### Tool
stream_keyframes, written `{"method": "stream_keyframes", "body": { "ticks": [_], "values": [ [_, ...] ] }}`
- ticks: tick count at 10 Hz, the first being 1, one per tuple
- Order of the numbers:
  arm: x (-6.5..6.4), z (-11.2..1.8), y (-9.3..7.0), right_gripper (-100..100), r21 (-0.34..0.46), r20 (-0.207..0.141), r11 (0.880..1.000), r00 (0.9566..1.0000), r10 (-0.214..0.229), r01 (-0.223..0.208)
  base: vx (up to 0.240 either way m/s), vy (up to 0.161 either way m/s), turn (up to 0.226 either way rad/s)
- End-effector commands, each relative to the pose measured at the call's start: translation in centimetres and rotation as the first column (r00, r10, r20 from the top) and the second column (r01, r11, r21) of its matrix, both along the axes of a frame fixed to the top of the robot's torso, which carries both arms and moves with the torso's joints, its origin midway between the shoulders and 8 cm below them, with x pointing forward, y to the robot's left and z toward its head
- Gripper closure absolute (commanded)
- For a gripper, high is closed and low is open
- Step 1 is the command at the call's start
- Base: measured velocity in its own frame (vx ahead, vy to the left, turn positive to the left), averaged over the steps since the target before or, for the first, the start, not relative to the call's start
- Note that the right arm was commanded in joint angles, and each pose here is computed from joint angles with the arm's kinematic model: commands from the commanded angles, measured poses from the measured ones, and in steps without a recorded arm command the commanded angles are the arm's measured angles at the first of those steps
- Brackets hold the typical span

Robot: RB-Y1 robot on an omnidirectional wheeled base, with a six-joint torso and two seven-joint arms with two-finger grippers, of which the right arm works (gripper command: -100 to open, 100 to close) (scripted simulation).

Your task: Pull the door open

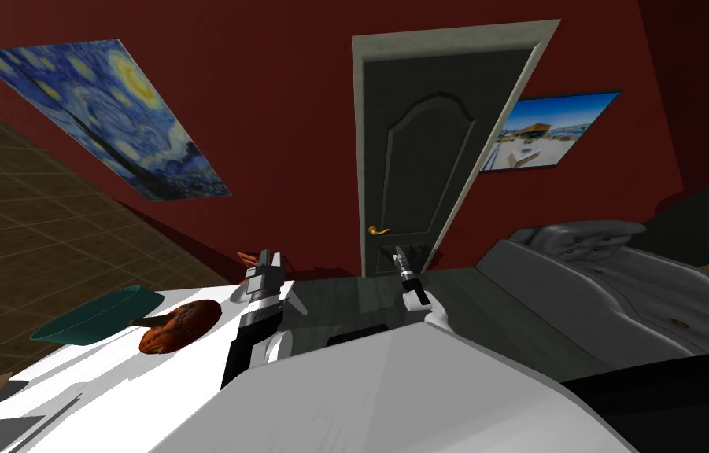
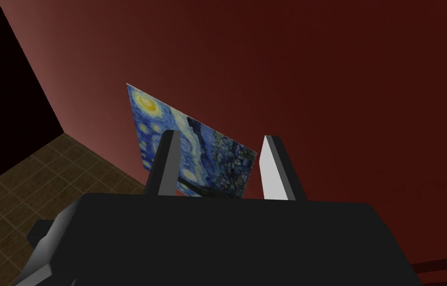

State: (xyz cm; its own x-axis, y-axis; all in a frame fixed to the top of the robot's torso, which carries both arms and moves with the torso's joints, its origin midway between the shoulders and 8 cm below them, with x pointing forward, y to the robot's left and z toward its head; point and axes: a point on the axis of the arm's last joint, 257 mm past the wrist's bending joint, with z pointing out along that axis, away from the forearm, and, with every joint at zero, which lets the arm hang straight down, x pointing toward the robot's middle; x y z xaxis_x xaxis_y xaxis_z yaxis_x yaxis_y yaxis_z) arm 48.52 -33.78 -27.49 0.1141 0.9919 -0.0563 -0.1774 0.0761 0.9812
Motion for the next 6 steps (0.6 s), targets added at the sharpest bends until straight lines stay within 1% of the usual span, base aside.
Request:
{"method": "stream_keyframes", "body": {
  "ticks": [1,3,6],
  "values": [
    [0.2,-1.0,-0.4,-100,-0.003,-0.022,1.0,0.9998,-0.005,0.005,0.107,0.022,0.028],
    [0.4,-2.0,-0.8,-100,-0.007,-0.046,1.0,0.9989,-0.012,0.012,0.098,0.021,0.02],
    [0.6,-3.4,-1.5,-100,-0.012,-0.079,1.0,0.9967,-0.021,0.021,0.093,-0.002,0.022]
  ]
}}
